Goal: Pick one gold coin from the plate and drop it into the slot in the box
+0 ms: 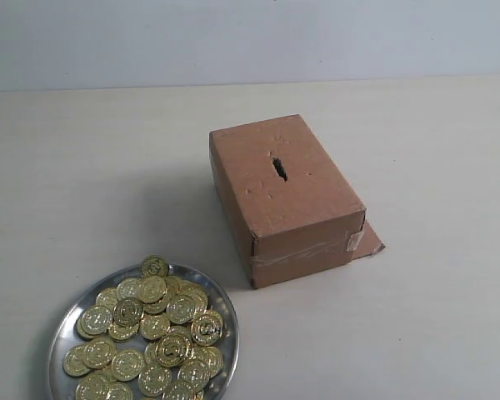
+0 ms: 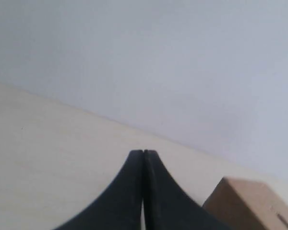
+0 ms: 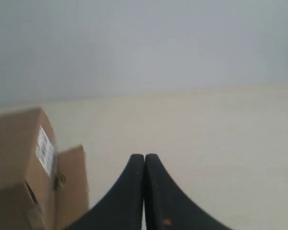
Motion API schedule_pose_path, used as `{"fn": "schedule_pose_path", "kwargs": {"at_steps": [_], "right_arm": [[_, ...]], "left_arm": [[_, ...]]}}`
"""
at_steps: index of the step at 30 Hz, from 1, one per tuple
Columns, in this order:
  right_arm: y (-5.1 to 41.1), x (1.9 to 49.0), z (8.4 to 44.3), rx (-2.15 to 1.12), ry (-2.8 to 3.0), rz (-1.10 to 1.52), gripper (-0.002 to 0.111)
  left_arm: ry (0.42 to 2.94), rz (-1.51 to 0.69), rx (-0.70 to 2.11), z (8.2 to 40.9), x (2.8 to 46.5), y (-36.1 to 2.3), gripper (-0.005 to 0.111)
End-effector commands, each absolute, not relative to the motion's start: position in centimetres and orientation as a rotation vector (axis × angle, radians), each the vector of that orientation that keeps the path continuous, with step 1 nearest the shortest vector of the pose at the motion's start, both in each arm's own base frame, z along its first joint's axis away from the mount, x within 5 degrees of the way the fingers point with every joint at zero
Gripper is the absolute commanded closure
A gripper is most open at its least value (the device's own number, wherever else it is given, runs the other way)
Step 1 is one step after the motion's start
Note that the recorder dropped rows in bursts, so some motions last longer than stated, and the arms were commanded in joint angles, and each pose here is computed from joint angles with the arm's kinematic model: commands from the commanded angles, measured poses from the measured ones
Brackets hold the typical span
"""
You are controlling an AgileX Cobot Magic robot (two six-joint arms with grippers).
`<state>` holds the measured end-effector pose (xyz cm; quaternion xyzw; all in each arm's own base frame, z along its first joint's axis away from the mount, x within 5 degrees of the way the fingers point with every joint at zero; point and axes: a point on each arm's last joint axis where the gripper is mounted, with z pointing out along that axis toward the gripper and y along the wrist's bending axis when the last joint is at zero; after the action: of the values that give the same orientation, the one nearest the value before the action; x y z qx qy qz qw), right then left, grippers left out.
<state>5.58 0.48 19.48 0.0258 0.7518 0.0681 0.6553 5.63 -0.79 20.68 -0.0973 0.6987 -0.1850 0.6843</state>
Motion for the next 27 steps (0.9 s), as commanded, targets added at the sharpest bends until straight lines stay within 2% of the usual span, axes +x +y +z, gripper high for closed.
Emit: {"fn": "schedule_pose_path", "kwargs": {"at_steps": [1,13,15,18,23,27], "right_arm": [[0.4,5.6,20.9,0.272,1.518,0.374,0.108],[0.3,5.6,21.3,0.517,1.433,0.631,0.108],[0.4,5.6,21.1,0.515,1.449,0.632,0.108],[1.0,5.1,23.1,0.418,1.515,0.621,0.108],[1.8,4.5,27.7,0.218,1.615,0.545,0.108],[2.5,6.5,30.6,0.054,1.805,0.464,0.108]], "left_arm": [[1.449,-0.478,-0.292,21.5,5.6,-0.5,0.107],[1.504,-0.576,-0.375,21.0,5.6,-0.7,0.107],[1.525,-0.59,-0.384,20.8,5.6,-0.8,0.107],[1.605,-0.627,-0.377,20.7,5.4,-1.2,0.107],[1.669,-0.546,-0.136,24.7,5.2,-1.9,0.107],[1.818,-0.355,0.286,27.9,7.0,-3.3,0.107]]}}
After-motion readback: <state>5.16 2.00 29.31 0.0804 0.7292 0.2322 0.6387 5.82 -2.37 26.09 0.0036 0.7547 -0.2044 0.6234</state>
